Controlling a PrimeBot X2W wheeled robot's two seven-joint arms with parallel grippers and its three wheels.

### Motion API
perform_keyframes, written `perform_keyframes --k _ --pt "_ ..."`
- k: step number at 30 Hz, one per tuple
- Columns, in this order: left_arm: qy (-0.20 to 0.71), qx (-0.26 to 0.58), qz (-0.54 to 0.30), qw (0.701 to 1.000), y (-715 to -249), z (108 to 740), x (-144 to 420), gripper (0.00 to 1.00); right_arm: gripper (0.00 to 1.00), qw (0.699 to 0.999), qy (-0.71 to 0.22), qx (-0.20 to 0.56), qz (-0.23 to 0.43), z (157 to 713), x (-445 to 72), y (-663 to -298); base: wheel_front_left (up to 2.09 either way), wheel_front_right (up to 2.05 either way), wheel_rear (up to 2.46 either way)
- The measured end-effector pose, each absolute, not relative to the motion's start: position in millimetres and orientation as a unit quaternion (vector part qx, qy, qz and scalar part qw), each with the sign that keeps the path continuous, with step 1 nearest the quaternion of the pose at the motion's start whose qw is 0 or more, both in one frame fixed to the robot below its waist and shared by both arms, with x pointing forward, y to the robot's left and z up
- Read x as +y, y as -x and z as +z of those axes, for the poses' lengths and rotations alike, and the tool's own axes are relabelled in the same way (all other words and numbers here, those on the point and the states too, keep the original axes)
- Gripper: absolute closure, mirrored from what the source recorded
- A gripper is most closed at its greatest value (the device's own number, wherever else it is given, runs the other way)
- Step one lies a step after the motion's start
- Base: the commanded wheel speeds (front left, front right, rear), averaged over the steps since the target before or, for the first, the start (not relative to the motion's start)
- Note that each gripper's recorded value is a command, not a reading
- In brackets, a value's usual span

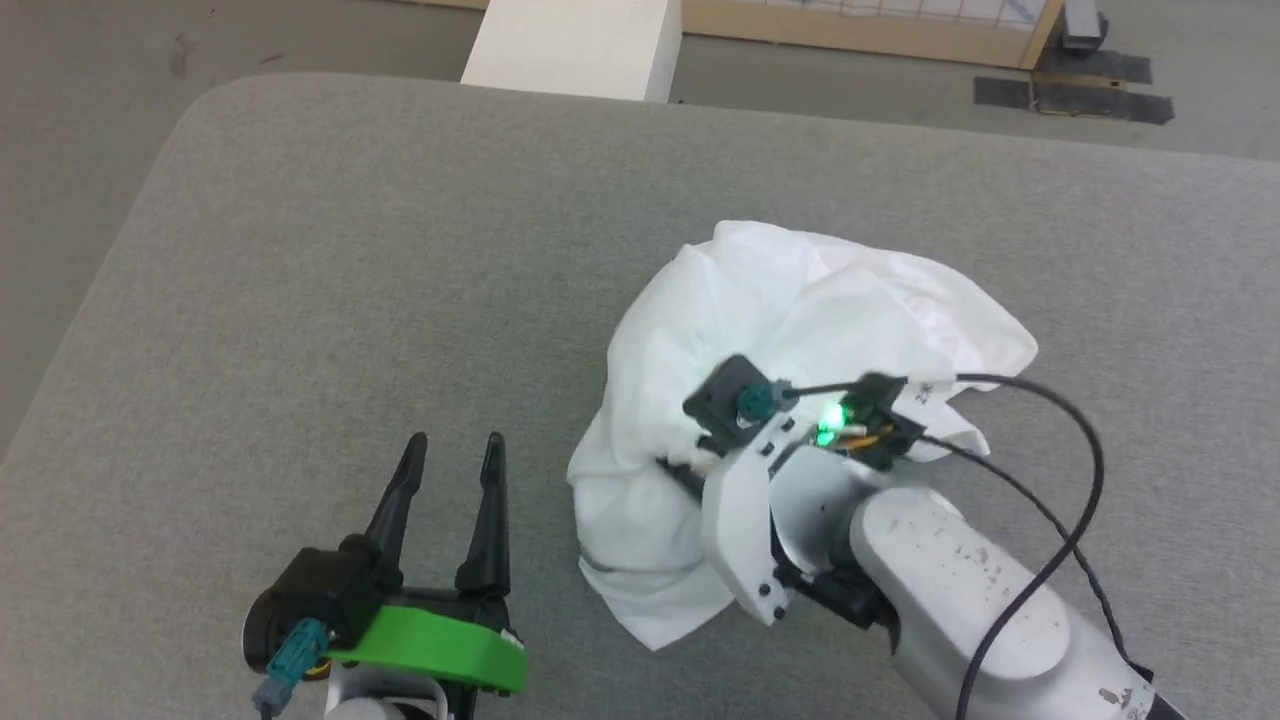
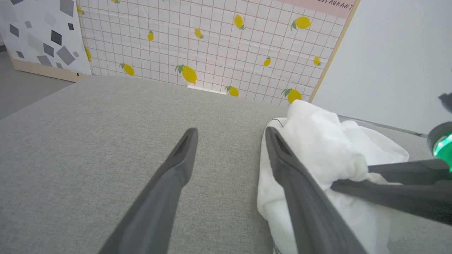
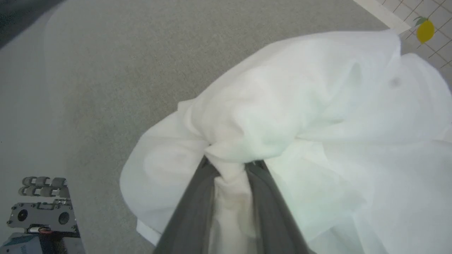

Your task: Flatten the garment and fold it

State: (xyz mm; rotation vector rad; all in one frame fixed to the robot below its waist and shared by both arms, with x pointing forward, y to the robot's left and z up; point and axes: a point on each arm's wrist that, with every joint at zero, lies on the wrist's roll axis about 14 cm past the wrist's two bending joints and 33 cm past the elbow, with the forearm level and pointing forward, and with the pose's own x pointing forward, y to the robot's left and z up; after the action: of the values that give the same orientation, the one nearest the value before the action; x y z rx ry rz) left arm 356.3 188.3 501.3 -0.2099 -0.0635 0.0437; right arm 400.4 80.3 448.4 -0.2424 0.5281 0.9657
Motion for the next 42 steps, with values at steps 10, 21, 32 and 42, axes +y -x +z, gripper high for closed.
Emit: perform_keyframes --k 10,21,32,42 --pt "0.107 -0.026 0.027 0.994 -358.1 497.3 190.5 0.00 0.00 0.884 0.065 0.219 0.407 460.4 47.0 -440.0 0.00 0.00 0.00" --pt "0.102 -0.026 0.025 0.994 -366.7 496.3 190.0 0.00 0.00 0.934 0.079 0.231 0.261 464.1 -77.6 -473.8 0.00 0.00 0.00" --pt "0.093 -0.003 0.023 0.995 -377.9 480.5 192.1 0.00 0.51 0.898 0.094 0.337 0.267 391.0 -85.5 -440.9 0.00 0.00 0.00" --pt "0.086 -0.002 0.032 0.996 -376.6 479.5 199.6 0.00 1.00 0.912 0.096 0.303 0.259 396.5 -81.3 -457.0 0.00 0.00 0.00"
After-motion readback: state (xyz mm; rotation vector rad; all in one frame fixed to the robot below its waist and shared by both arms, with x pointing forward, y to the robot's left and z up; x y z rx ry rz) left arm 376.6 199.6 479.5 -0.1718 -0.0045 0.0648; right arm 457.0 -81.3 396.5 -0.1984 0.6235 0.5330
